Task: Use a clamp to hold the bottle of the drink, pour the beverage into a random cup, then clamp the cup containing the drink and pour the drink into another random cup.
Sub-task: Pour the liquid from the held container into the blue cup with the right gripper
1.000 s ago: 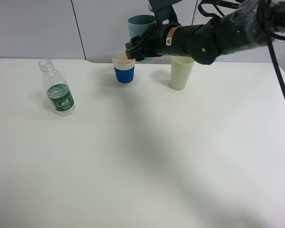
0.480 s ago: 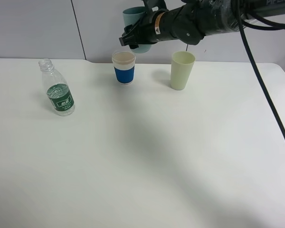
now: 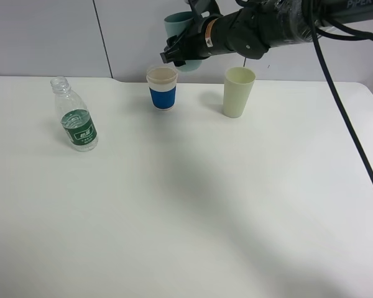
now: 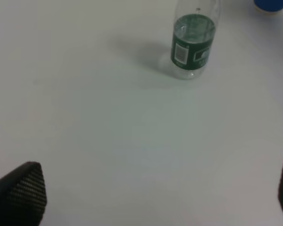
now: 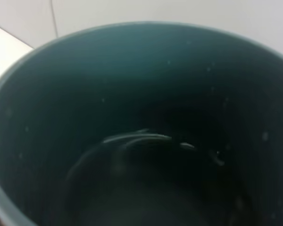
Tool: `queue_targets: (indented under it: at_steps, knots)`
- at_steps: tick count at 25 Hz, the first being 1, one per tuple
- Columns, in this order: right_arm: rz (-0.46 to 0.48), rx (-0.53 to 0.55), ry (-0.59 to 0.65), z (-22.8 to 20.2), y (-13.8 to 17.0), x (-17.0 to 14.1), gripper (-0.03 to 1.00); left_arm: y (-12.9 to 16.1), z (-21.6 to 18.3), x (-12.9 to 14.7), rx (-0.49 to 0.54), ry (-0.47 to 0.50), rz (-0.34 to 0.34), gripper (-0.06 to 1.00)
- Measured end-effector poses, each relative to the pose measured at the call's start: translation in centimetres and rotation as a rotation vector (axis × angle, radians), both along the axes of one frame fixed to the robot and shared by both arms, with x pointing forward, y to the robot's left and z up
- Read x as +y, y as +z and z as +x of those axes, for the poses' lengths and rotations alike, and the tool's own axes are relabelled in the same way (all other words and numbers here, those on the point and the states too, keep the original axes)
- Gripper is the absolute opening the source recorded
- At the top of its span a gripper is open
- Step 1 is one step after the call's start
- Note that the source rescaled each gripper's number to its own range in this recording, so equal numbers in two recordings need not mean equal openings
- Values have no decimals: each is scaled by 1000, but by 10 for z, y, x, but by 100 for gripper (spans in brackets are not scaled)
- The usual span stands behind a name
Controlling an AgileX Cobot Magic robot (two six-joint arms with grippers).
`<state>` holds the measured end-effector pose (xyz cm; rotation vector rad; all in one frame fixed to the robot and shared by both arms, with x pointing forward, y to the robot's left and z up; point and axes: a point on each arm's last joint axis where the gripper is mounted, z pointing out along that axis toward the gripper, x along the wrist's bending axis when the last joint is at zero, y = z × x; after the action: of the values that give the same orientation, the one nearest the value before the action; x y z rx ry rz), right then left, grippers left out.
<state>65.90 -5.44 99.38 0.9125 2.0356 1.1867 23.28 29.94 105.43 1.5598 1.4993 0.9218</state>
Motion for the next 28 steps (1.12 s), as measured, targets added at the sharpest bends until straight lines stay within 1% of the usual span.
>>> queue_targets:
  at_steps: [4,10,13,18,22,28]
  knots:
    - [-13,-12,-4,6,1,2,0,0,0,0,0,0,0,100]
    - [-108,19,-72,21,-6,1,0,0,0,0,0,0,0,100]
    - [-135,15,-65,21,-10,5,0,0,0,0,0,0,0,100]
    - [-143,2,-53,24,-11,14,0,0,0,0,0,0,0,100]
    - [-195,-13,-58,28,-12,20,0,0,0,0,0,0,0,100]
    - [-268,-68,10,24,-11,32,0,0,0,0,0,0,0,100]
